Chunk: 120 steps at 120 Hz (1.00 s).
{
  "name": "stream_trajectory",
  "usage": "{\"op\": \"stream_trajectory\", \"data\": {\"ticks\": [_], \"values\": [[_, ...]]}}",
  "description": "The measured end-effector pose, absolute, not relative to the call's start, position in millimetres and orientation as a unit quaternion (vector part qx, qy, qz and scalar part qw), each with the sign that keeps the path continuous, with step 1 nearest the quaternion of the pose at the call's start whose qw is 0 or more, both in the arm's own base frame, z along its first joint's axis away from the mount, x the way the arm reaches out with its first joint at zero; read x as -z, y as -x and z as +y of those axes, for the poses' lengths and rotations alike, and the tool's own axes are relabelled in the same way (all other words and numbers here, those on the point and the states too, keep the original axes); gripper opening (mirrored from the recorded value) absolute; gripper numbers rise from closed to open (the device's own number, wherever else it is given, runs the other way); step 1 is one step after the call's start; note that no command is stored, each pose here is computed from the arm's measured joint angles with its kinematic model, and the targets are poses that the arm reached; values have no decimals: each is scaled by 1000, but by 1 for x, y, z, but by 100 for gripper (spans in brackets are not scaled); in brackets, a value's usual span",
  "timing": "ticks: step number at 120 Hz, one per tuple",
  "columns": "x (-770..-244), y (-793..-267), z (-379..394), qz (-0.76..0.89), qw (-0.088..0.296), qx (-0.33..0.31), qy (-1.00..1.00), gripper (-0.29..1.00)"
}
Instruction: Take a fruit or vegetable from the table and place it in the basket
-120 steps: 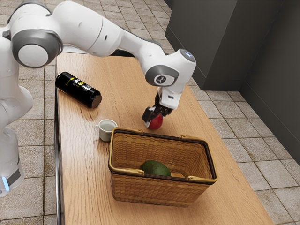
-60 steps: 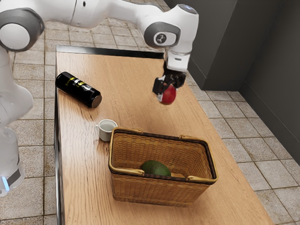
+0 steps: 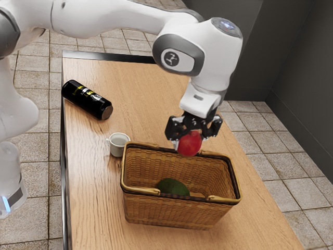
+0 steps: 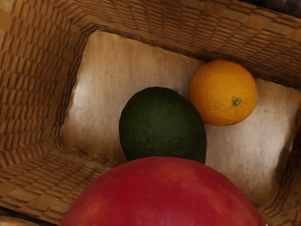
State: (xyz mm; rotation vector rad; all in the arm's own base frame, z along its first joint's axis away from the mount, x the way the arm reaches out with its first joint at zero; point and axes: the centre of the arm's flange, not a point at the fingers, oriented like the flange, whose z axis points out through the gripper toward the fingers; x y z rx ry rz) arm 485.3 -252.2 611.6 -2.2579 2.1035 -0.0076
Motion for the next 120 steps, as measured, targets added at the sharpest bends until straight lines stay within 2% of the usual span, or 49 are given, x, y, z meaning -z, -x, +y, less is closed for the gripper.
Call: {"op": "stream_trajectory", "data": {"ticks": [27,41,62,77,95,107,120], "values": [[-575,-509,-239,644,35,-36,764,23],[-569,-508,-245,640,36,-42,767,34],[-565,-505,-253,637,37,-45,769,25],[-555,-507,-256,633,37,-58,771,49],[-553,-508,-254,627,35,-62,775,66],[-551,-509,-253,625,35,-65,777,73],[-566,-508,-253,624,35,-51,779,70]]}}
